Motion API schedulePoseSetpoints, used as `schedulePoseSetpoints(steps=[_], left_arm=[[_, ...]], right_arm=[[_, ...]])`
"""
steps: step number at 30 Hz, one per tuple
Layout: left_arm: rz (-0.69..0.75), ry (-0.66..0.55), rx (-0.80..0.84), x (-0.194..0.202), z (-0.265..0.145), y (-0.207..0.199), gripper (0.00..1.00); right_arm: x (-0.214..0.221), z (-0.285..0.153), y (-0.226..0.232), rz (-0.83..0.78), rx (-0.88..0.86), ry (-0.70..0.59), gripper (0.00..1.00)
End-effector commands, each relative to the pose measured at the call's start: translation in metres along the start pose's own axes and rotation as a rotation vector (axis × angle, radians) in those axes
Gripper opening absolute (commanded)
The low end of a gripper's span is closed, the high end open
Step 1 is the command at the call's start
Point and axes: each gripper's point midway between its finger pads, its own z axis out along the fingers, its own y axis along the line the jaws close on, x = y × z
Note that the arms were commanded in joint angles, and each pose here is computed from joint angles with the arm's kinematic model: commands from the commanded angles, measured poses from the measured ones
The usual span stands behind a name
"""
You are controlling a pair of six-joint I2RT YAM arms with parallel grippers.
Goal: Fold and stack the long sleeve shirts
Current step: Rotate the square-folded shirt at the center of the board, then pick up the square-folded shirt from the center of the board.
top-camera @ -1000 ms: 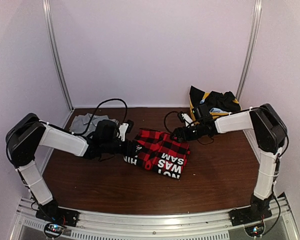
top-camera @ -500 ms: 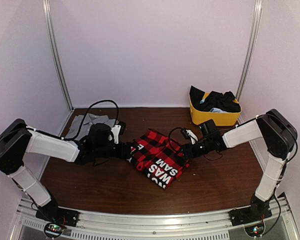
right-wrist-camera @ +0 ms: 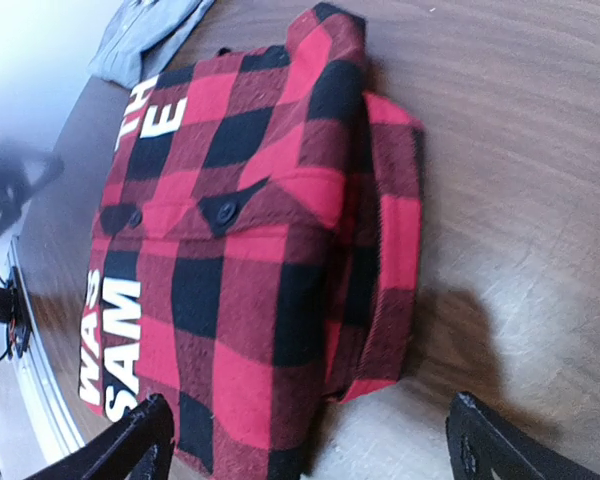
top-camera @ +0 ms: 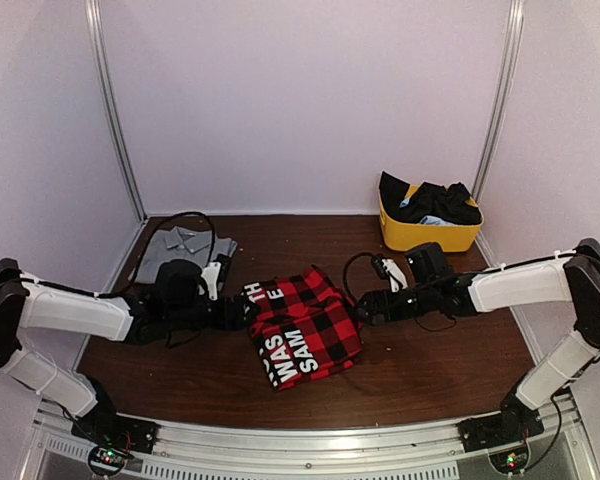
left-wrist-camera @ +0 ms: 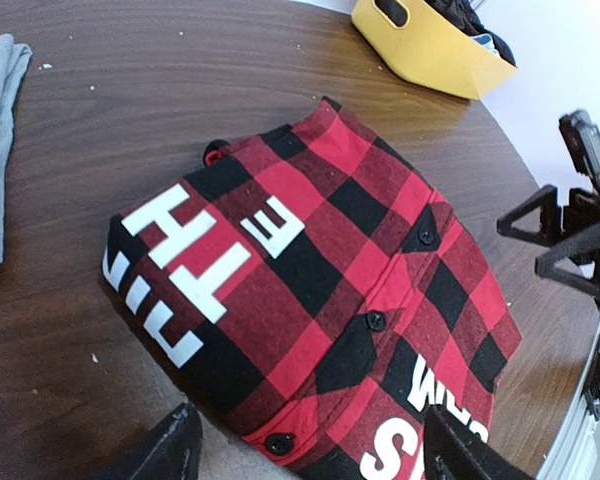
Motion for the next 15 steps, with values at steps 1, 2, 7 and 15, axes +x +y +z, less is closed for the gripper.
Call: schedulePoseSetpoints(steps=[1, 2, 7, 15], left_arm=[[-0.029, -0.001, 0.036, 0.006, 0.001, -0.010, 0.77], [-0.030, 0.006, 0.039, 0.009, 0.003, -0.011, 0.77], [-0.039, 0.030, 0.033, 0.023, 0.014, -0.010, 0.74], [-0.045, 0.044, 0.038, 0.032, 0.021, -0.010, 0.72]], right_arm=[[-0.033, 0.005, -0.020, 0.047, 0.078, -0.038, 0.96], [-0.037, 0.010, -0.021, 0.046, 0.070, -0.029, 0.96], [-0.043, 0.034, -0.021, 0.065, -0.010, 0.039, 0.97], [-0.034, 0.056, -0.030, 0.123, -0.060, 0.113, 0.97]])
